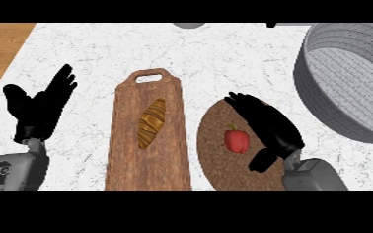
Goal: Pick the bell pepper from the placemat and place it in the basket
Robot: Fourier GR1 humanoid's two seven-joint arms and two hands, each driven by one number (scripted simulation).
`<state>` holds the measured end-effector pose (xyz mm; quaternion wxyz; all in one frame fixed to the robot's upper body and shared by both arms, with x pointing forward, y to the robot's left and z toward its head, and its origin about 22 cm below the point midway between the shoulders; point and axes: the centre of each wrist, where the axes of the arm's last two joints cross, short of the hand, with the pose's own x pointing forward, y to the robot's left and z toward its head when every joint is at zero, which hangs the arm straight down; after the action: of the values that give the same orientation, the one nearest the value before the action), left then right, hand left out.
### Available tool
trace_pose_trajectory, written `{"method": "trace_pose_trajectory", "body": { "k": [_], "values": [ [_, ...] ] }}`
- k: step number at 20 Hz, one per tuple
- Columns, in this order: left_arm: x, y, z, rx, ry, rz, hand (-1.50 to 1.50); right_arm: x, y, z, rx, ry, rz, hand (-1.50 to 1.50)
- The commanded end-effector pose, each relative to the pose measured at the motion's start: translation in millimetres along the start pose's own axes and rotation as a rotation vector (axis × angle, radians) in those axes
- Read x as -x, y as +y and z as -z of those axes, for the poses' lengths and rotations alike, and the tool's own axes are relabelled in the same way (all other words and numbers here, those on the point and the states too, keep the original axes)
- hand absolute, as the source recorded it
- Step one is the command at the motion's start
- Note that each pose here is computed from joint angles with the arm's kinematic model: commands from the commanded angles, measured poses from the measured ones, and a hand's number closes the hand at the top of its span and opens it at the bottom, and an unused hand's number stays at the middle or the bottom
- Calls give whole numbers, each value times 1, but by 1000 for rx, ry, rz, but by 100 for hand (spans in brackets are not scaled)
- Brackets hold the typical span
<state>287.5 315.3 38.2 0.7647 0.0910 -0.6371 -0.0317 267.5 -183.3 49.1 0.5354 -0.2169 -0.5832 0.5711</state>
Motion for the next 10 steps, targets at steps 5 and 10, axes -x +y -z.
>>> {"method": "trace_pose_trajectory", "body": {
  "k": [5, 10],
  "values": [
    [-2, -6, -3, 3, -9, 0, 0, 16, -2, -13, -42, -63, 44, -150],
    [19, -9, 5, -7, -1, -2, 0, 3, 26, -8, -39, -94, 41, -150]
  ]
}}
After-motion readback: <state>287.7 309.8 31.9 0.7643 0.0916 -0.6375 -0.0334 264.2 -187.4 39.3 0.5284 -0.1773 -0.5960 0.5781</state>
